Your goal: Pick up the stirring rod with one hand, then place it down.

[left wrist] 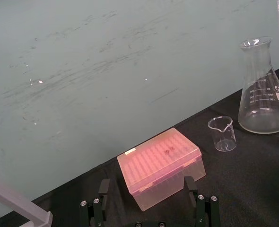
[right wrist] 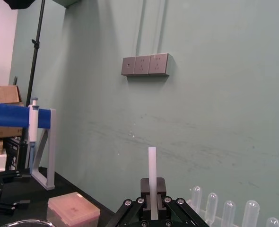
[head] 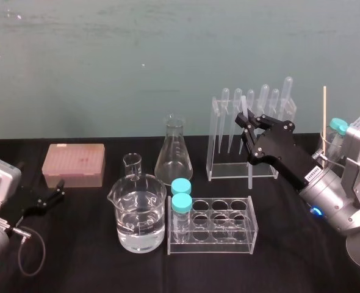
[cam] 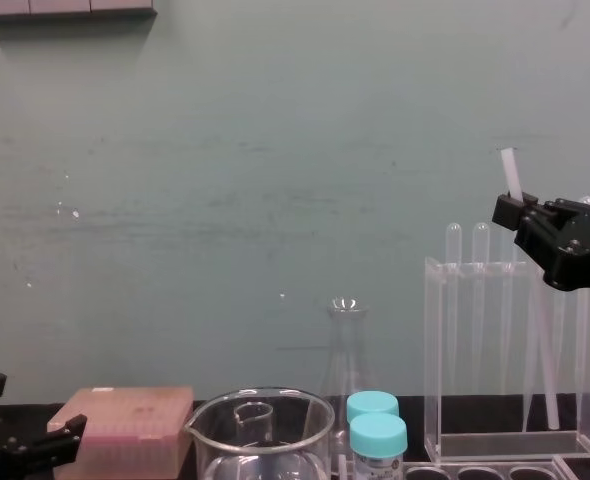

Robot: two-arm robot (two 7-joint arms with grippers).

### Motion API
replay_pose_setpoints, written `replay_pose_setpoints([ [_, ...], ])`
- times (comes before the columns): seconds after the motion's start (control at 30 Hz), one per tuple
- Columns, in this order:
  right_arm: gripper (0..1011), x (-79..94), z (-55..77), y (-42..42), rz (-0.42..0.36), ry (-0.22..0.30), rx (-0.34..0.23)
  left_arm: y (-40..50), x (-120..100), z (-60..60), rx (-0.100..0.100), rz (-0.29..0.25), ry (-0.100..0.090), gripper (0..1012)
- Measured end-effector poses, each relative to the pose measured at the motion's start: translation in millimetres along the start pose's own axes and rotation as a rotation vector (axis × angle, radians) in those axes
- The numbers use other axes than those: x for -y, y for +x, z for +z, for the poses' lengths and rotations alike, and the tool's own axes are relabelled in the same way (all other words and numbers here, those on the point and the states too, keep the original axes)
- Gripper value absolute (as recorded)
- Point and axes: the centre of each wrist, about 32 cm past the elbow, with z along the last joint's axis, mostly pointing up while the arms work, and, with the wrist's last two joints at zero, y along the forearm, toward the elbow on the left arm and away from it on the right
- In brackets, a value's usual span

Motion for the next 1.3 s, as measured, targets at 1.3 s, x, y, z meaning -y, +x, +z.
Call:
replay_pose_setpoints([
  [1.3, 69, 0.0, 0.1, 0.0, 0.0, 0.0, 0.001, 0.0, 0.0, 0.0, 0.0, 0.0, 0.0, 1000],
])
